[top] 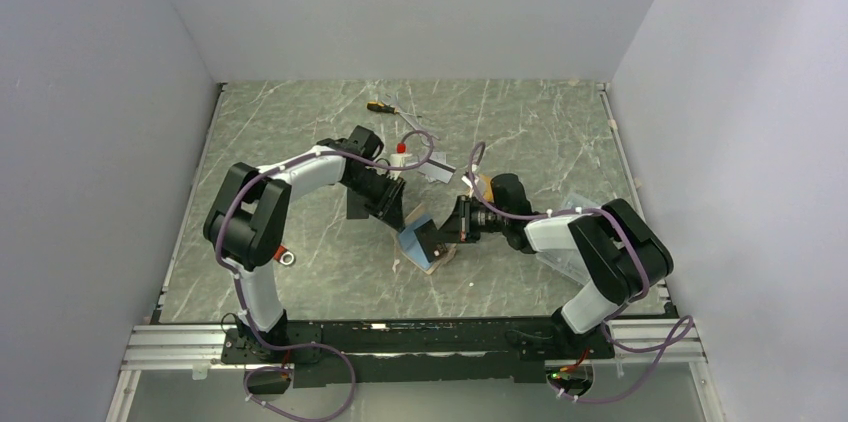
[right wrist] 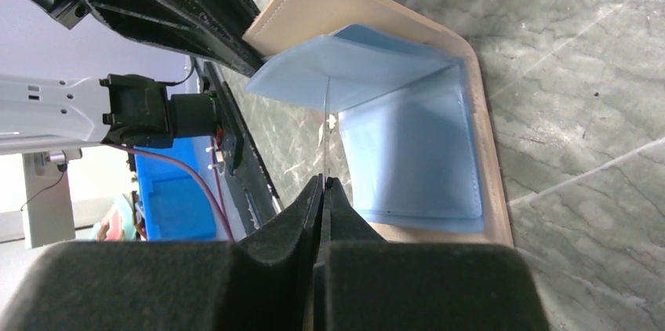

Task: Put the credit cards into the card holder
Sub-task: Open the card holder at the center of the board.

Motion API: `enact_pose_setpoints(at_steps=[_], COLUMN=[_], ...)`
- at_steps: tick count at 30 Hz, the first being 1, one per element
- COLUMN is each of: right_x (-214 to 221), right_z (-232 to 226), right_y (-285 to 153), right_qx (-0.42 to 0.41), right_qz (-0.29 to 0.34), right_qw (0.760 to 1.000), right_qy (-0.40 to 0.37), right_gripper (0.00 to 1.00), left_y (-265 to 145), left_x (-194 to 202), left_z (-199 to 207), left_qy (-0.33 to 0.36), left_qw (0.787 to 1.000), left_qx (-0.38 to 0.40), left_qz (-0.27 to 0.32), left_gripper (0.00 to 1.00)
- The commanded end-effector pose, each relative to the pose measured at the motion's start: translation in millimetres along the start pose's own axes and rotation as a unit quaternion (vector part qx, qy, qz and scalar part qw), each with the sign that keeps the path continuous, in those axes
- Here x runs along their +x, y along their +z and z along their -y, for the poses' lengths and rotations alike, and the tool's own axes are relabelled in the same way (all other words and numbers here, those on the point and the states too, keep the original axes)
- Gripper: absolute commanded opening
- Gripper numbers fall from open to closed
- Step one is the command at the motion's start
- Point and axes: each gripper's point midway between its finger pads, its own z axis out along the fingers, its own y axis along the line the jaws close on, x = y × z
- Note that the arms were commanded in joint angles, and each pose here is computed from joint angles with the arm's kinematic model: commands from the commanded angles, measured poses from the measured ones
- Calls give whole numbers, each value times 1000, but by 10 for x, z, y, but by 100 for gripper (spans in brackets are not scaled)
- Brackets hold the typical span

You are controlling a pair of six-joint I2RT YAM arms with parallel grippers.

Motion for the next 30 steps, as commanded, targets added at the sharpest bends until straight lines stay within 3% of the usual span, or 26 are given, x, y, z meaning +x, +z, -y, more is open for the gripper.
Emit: enact_pose_setpoints(at_steps=[1,10,15,30], right_x=[-133,-83,-106,-148], right_z=[-189,-142,-179,-230], right_y=[4,21,1,-145], right_qx=[-26,-23,-19,22], right_qz=[13,6,10,15], right_qw=[999,999,999,998], right_qy=[-37,-34,-40,-65], right_gripper=[0,0,0,0], left_y=[-85,-75,-69,-31], left_x=[-106,-118,-89,-3], left_z=[69,72,31,-143], left_qy=[18,6,5,-4], left_qw=[1000,1000,1000,999], left_qx=[-5,3,-6,-50], left_qz=[23,25,23,7], left_gripper=[17,17,0,0])
